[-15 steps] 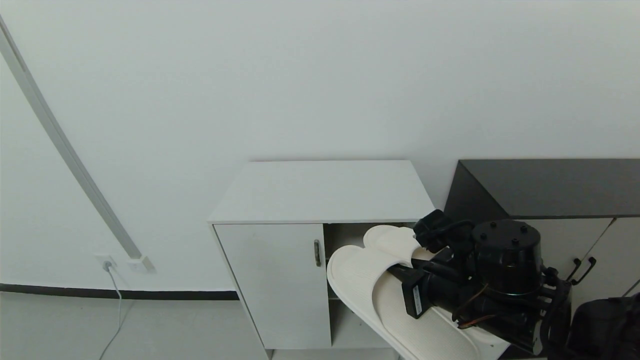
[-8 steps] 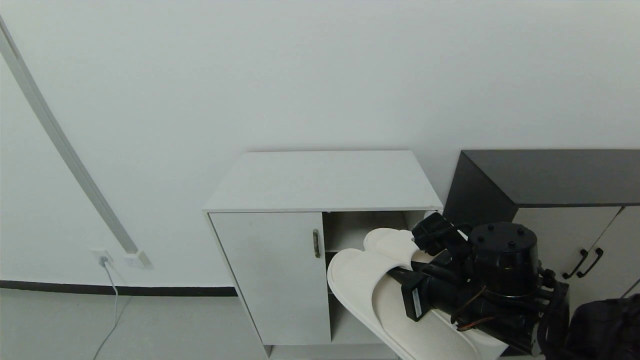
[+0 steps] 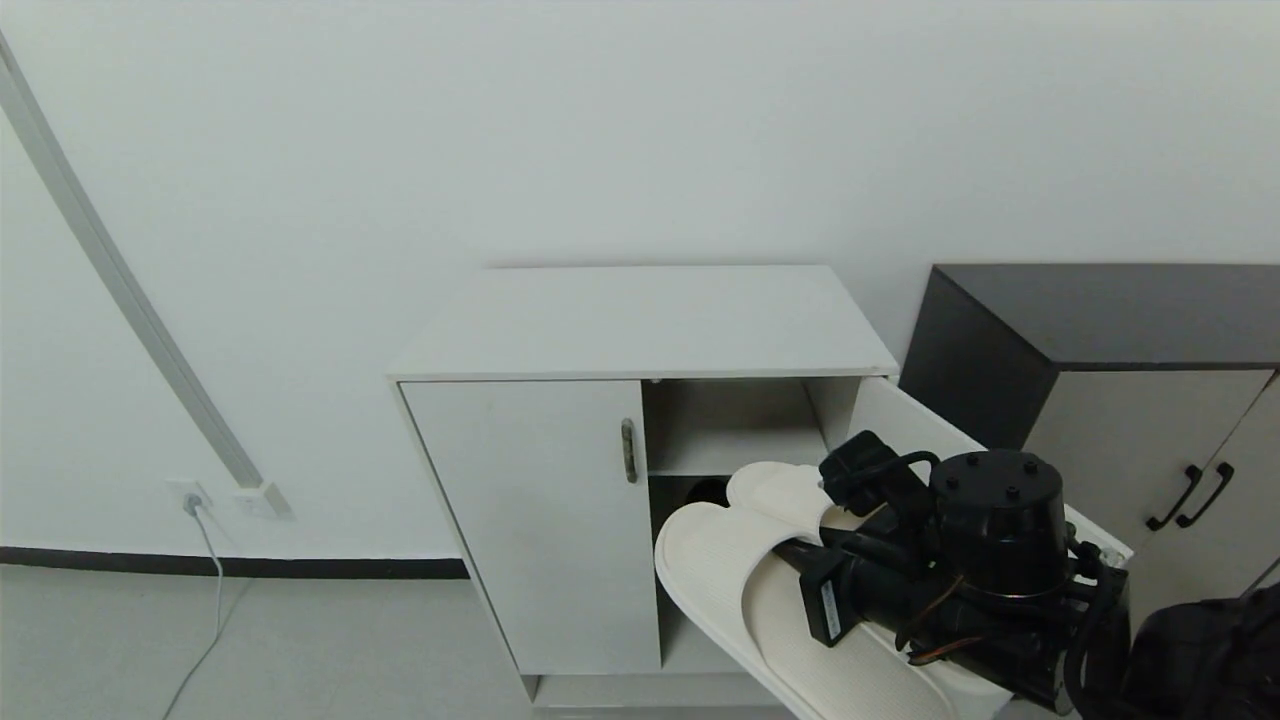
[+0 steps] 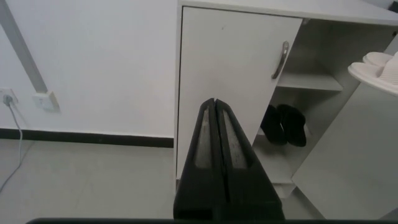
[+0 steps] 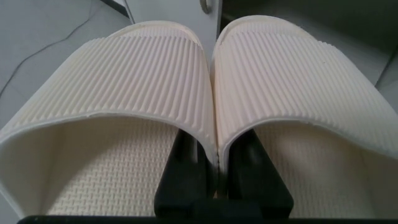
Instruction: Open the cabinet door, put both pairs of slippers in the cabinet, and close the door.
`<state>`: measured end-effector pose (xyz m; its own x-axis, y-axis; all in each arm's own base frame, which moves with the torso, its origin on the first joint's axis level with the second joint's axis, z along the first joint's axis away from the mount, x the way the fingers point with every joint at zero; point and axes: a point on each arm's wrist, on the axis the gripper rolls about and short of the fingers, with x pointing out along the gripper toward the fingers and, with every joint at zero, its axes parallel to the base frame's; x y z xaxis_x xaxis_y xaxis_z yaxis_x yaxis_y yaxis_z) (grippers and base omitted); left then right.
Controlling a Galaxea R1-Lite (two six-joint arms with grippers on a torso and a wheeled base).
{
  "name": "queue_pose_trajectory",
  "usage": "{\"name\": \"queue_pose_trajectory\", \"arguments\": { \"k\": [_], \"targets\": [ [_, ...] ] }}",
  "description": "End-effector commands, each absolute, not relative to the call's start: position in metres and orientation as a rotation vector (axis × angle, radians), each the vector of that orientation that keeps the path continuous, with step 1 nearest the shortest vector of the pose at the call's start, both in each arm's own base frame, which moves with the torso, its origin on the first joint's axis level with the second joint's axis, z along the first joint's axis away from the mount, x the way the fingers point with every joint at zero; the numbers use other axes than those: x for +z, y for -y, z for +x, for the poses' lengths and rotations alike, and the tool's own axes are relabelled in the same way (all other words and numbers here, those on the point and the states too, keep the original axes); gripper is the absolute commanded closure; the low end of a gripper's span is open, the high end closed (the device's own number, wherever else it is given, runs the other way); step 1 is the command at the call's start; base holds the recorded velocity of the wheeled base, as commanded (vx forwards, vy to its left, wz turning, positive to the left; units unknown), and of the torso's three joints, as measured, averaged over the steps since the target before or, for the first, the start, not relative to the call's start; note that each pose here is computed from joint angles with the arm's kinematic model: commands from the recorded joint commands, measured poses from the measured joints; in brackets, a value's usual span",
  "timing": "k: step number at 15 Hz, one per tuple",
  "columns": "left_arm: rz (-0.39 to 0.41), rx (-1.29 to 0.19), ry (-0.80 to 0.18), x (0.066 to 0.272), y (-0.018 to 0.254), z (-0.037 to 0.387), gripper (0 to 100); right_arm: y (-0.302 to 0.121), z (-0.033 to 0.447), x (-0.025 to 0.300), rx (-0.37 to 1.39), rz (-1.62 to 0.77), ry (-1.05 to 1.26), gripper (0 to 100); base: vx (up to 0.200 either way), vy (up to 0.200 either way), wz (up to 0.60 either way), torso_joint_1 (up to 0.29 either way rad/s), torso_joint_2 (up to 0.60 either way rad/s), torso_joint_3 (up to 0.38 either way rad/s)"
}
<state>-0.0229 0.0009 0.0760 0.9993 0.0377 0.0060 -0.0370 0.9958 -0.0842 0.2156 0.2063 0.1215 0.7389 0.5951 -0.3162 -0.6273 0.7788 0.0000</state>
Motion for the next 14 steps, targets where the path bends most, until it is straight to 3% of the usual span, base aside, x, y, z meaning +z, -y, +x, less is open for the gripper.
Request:
{"name": "queue_pose_trajectory", "arguments": {
  "k": [1,14],
  "targets": [
    [-0.084,0.038,0.008,0.0764,-0.0009,-0.0229,100,-0.2065,0.2157,0.12,0.672,-0.111,-0.314,100,0.0,0.0,0.0,-0.217,0.55,0.315],
    [-0.086,0.04,0.006,0.076,-0.0009,-0.0228,100,-0.2067,0.2153,0.1144,0.672,-0.12,-0.333,100,0.0,0.0,0.0,-0.178,0.5,0.319]
  ]
}}
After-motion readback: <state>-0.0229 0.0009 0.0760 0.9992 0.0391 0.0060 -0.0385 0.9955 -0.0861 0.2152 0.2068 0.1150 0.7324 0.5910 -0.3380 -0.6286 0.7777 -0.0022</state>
